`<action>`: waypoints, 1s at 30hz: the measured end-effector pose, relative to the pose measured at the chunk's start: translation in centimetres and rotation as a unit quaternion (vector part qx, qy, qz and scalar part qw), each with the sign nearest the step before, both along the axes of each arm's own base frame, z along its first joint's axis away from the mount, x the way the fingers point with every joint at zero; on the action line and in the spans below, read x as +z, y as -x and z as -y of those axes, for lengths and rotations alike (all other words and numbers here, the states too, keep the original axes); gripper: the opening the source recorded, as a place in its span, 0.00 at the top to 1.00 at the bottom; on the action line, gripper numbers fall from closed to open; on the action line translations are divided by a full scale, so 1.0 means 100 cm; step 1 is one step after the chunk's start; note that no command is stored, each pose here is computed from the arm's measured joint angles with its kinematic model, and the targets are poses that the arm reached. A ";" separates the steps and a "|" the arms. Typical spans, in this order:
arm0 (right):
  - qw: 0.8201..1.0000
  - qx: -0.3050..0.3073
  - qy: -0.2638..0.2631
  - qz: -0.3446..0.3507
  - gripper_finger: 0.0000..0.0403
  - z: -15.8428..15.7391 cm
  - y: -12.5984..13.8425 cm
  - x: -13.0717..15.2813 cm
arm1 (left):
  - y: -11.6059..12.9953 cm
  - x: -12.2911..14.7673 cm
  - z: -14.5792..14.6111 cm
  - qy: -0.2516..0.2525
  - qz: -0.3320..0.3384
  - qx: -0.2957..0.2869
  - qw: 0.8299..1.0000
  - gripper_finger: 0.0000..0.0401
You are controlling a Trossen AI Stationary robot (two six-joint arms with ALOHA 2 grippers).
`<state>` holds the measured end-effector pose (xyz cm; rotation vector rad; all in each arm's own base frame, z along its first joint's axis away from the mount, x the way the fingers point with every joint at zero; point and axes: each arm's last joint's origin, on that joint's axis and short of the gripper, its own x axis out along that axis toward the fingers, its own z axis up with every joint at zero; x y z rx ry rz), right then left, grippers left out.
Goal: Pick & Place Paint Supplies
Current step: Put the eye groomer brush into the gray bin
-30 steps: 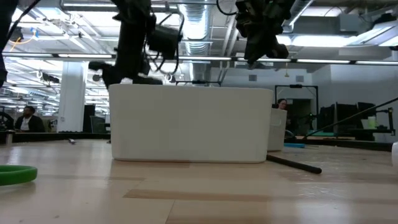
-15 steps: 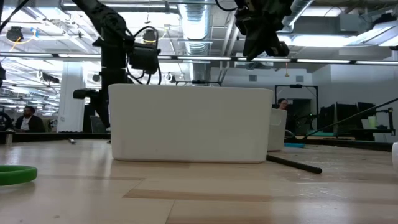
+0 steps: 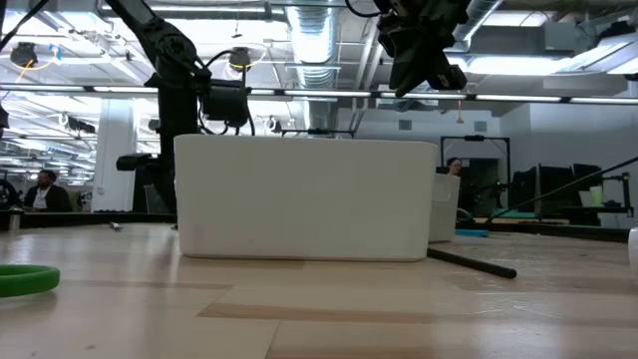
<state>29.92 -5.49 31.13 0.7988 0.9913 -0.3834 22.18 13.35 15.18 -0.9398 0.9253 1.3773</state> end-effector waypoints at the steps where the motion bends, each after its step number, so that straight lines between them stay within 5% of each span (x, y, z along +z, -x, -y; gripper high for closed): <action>1: 1.000 -0.001 0.000 0.000 0.84 0.000 0.000 0.000 | -0.001 -0.002 0.000 0.001 0.000 0.000 1.000 0.67; 30: 1.000 0.003 0.000 -0.001 0.84 -0.002 0.000 0.000 | -0.008 -0.029 -0.005 0.001 -0.023 0.019 1.000 0.73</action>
